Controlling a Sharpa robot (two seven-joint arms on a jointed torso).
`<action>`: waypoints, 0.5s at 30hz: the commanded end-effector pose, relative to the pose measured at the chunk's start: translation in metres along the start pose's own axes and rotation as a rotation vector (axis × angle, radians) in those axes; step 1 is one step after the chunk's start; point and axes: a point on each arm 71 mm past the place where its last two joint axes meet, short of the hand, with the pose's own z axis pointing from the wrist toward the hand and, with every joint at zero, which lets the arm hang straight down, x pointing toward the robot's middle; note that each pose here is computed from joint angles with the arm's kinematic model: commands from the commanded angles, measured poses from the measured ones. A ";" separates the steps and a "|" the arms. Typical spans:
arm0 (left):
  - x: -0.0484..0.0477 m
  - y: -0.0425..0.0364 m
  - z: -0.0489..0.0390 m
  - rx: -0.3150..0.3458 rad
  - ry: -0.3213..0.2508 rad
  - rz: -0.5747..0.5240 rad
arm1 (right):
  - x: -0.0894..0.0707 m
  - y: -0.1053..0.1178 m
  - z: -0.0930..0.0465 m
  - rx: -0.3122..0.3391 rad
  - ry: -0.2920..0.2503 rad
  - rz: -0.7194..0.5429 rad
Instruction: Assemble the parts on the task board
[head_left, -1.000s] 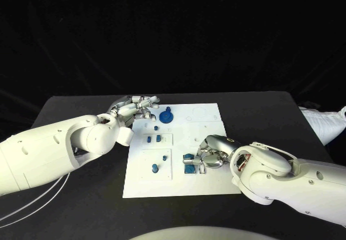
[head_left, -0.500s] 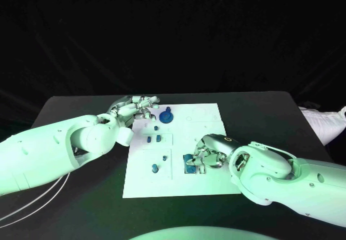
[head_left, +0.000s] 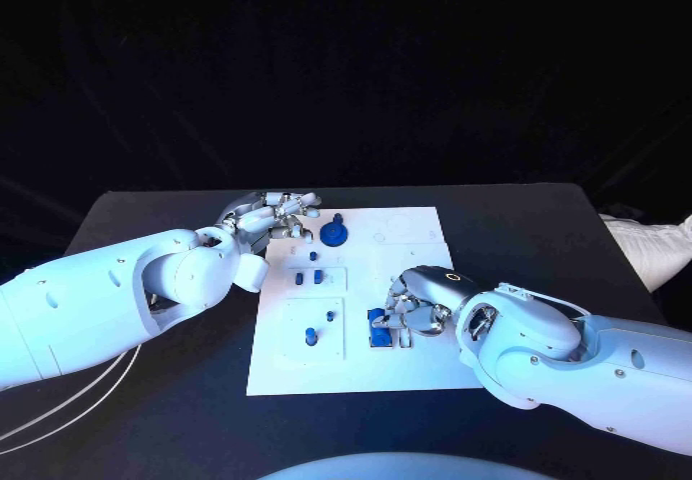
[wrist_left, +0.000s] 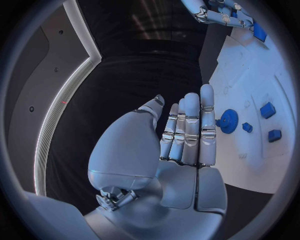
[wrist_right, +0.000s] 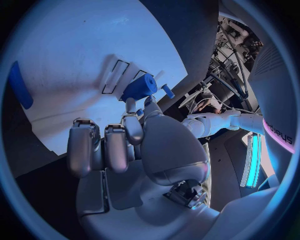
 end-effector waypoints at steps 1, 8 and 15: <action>0.0026 -0.0006 0.0000 0.005 0.021 -0.003 | 0.008 0.000 -0.002 -0.010 0.015 -0.005; 0.0027 -0.0006 -0.0003 0.004 0.024 -0.004 | 0.003 0.006 -0.008 -0.076 -0.046 0.073; 0.0020 -0.0005 -0.0007 0.004 0.023 -0.004 | 0.003 0.003 -0.015 -0.095 -0.040 0.093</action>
